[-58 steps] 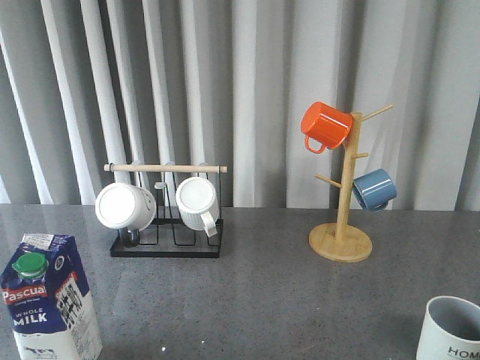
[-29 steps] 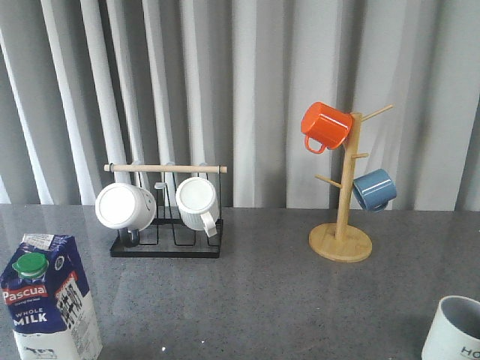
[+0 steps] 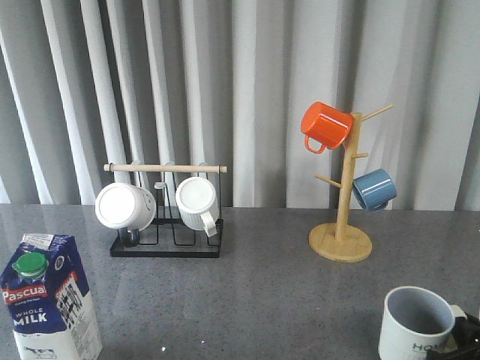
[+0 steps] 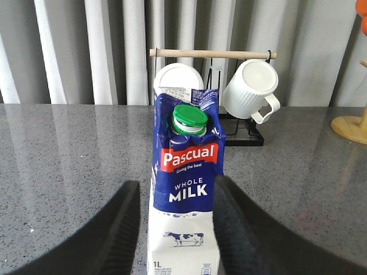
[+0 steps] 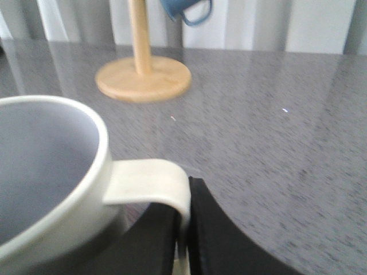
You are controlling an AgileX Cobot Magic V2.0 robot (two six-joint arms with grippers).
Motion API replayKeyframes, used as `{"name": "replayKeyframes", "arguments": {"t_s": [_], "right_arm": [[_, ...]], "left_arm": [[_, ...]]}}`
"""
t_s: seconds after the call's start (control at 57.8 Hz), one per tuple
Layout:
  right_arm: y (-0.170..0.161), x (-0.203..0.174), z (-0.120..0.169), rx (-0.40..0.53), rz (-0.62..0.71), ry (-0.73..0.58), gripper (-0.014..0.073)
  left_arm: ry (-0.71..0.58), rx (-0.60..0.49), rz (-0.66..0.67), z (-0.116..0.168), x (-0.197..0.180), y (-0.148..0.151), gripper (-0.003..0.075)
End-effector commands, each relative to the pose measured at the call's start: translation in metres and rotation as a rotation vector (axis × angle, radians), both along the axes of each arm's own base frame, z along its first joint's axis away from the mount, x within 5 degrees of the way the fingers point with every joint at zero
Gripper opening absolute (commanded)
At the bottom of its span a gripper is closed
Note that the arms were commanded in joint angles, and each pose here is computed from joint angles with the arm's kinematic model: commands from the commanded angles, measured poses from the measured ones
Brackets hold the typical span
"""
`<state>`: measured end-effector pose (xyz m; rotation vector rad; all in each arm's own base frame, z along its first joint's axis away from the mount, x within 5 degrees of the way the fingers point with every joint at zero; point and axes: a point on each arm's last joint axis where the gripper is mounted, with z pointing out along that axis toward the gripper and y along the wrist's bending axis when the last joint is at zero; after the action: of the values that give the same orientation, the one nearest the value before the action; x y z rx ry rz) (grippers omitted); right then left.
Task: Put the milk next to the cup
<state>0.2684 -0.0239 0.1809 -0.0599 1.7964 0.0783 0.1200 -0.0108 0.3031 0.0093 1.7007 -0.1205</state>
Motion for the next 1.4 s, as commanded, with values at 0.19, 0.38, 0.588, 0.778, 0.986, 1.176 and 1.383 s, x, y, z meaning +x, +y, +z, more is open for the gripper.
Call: {"name": "replayKeyframes", "arguments": {"t_s": [0.19, 0.38, 0.588, 0.778, 0.986, 1.176, 1.383], "right_arm": [[0.066, 0.003, 0.026, 0.074, -0.015, -0.140, -0.0005], [0.096, 0.007, 0.026, 0.014, -0.001, -0.163, -0.0003], [0.102, 0.015, 0.018, -0.015, -0.010, -0.166, -0.0001], [0.105, 0.025, 0.009, 0.014, -0.033, -0.138, 0.0004], [0.105, 0.029, 0.008, 0.159, -0.068, -0.142, 0.0007], [0.118, 0.027, 0.009, 0.152, -0.046, -0.140, 0.0007], [0.130, 0.029, -0.001, 0.142, -0.045, -0.105, 0.0007]], "left_arm": [[-0.098, -0.020, -0.010, 0.018, 0.002, -0.001, 0.0307], [-0.098, -0.020, -0.010, 0.018, 0.002, -0.001, 0.0307], [-0.098, -0.020, -0.010, 0.018, 0.002, -0.001, 0.0307], [-0.098, -0.020, -0.010, 0.018, 0.002, -0.001, 0.0307], [-0.098, -0.020, -0.010, 0.018, 0.002, -0.001, 0.0307], [-0.098, -0.020, -0.010, 0.018, 0.002, -0.001, 0.0307], [-0.097, -0.019, -0.010, 0.018, 0.002, -0.001, 0.0307]]}}
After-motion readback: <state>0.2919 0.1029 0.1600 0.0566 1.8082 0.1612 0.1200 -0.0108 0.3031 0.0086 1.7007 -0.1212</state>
